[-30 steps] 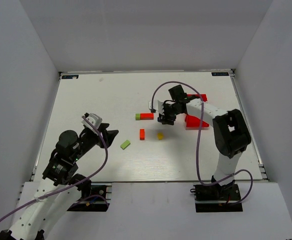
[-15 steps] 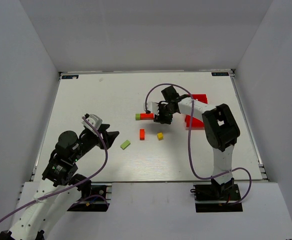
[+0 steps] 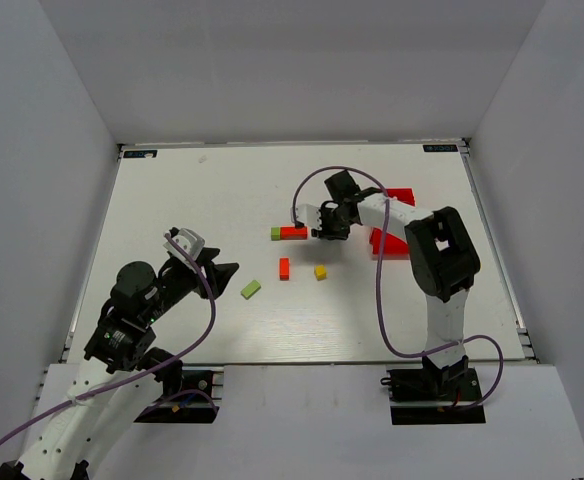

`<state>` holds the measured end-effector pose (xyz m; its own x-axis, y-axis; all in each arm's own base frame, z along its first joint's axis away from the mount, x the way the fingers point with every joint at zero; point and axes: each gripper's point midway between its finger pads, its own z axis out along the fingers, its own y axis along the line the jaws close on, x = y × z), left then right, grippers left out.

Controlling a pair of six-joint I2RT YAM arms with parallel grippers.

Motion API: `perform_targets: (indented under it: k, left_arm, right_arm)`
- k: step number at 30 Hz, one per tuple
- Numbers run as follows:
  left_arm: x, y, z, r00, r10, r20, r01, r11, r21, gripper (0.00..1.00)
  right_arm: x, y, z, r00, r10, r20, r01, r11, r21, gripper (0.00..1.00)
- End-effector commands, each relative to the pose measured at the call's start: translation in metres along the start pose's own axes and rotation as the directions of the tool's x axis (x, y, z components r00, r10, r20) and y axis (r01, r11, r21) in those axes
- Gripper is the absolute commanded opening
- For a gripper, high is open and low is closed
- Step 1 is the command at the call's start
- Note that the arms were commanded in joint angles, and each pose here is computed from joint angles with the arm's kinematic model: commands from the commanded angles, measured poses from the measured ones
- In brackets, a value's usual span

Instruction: Build the wood block tower

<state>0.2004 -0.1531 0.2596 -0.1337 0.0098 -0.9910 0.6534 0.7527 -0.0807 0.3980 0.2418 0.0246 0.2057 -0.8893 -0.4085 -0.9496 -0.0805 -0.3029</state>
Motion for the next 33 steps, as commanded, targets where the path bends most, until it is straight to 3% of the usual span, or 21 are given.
perform_targets:
  k: [1, 2, 6, 10, 16, 20, 33]
  left_arm:
    - [-0.002, -0.002, -0.002, 1.0, -0.009, 0.005, 0.009, 1.0, 0.01, 0.66]
    - [-0.002, -0.002, -0.002, 1.0, -0.009, 0.005, 0.009, 1.0, 0.01, 0.66]
    - [-0.002, -0.002, -0.002, 1.0, -0.009, 0.005, 0.009, 1.0, 0.01, 0.66]
    - [-0.002, -0.002, -0.002, 1.0, -0.009, 0.005, 0.009, 1.0, 0.01, 0.66]
    - [-0.006, 0.0, -0.003, 1.0, 0.002, 0.014, -0.002, 1.0, 0.001, 0.66]
    - [-0.006, 0.0, -0.003, 1.0, 0.002, 0.015, -0.002, 1.0, 0.001, 0.66]
    - [-0.004, 0.001, -0.001, 1.0, 0.009, 0.006, -0.009, 1.0, 0.001, 0.67]
  right_arm:
    - [0.016, 0.009, 0.002, 0.998, -0.001, -0.057, -0.002, 0.999, -0.054, 0.19]
    - [0.012, 0.007, -0.001, 0.999, 0.003, -0.037, -0.005, 0.998, -0.055, 0.09]
    - [-0.02, 0.006, -0.022, 0.998, -0.003, 0.066, 0.008, 0.997, -0.077, 0.0]
    - [-0.061, -0.002, -0.054, 0.983, -0.008, 0.181, 0.022, 0.997, -0.076, 0.0]
    - [-0.101, -0.021, -0.065, 0.975, -0.013, 0.221, 0.025, 0.998, -0.049, 0.0]
    - [-0.125, -0.032, -0.06, 0.973, -0.011, 0.23, 0.024, 0.998, -0.055, 0.0]
    - [-0.146, -0.028, -0.028, 0.981, -0.053, 0.188, 0.068, 0.995, -0.074, 0.0]
